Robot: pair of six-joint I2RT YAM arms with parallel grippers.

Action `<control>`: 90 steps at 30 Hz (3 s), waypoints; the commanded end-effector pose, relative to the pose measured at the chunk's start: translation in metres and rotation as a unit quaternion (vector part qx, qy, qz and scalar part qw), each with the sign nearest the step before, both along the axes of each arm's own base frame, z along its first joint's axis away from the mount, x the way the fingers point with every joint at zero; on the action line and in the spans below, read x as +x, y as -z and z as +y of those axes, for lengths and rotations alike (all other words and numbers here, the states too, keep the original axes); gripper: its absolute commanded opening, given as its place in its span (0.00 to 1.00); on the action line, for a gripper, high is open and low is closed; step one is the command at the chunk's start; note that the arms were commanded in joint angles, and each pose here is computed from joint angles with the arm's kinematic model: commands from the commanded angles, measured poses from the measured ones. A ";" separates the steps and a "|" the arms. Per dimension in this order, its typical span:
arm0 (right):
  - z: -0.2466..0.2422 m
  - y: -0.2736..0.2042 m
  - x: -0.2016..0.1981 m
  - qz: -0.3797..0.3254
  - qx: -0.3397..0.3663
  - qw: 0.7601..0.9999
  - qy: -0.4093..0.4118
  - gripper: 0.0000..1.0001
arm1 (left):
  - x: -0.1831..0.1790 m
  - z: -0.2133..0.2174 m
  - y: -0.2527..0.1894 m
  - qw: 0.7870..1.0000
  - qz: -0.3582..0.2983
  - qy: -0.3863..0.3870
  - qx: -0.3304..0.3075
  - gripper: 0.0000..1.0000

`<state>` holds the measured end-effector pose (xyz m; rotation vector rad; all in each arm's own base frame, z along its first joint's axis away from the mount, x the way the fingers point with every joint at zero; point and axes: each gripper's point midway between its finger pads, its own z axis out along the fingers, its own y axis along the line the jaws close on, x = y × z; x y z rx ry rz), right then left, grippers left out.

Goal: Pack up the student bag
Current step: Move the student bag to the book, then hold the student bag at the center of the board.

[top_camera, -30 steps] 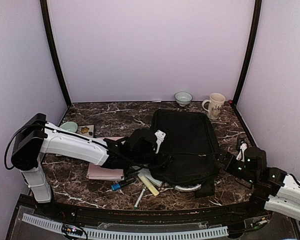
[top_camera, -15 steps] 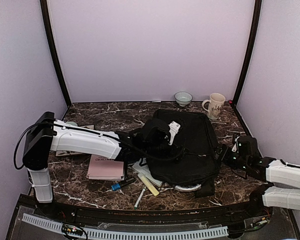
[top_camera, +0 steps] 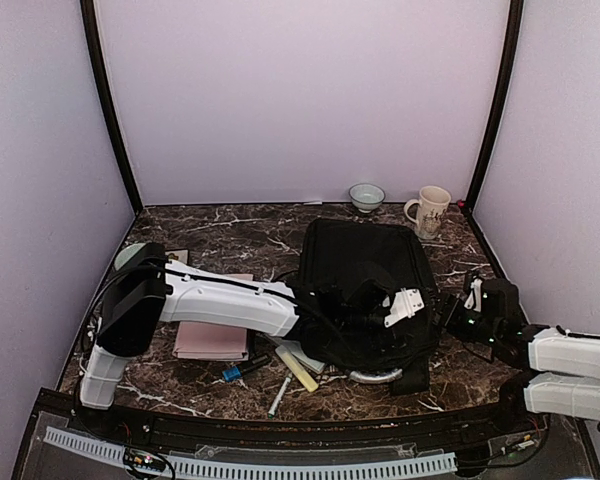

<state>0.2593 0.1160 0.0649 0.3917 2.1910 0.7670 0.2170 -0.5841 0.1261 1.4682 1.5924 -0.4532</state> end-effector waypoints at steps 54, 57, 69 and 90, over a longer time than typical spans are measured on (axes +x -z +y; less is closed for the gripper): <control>0.009 -0.002 0.004 -0.016 0.027 0.999 -0.018 0.86 | 0.054 -0.011 -0.013 0.998 -0.015 -0.066 0.010 0.00; 0.017 -0.002 0.005 -0.017 0.039 0.998 -0.037 0.85 | 0.054 -0.005 -0.016 0.997 0.007 -0.080 -0.006 0.00; 0.053 -0.012 -0.001 -0.034 0.109 0.986 -0.124 0.69 | 0.040 0.002 -0.019 0.993 0.067 -0.081 -0.054 0.00; 0.046 -0.013 0.004 -0.038 0.093 0.991 -0.092 0.00 | 0.028 0.054 -0.003 0.991 0.063 -0.118 -0.031 0.00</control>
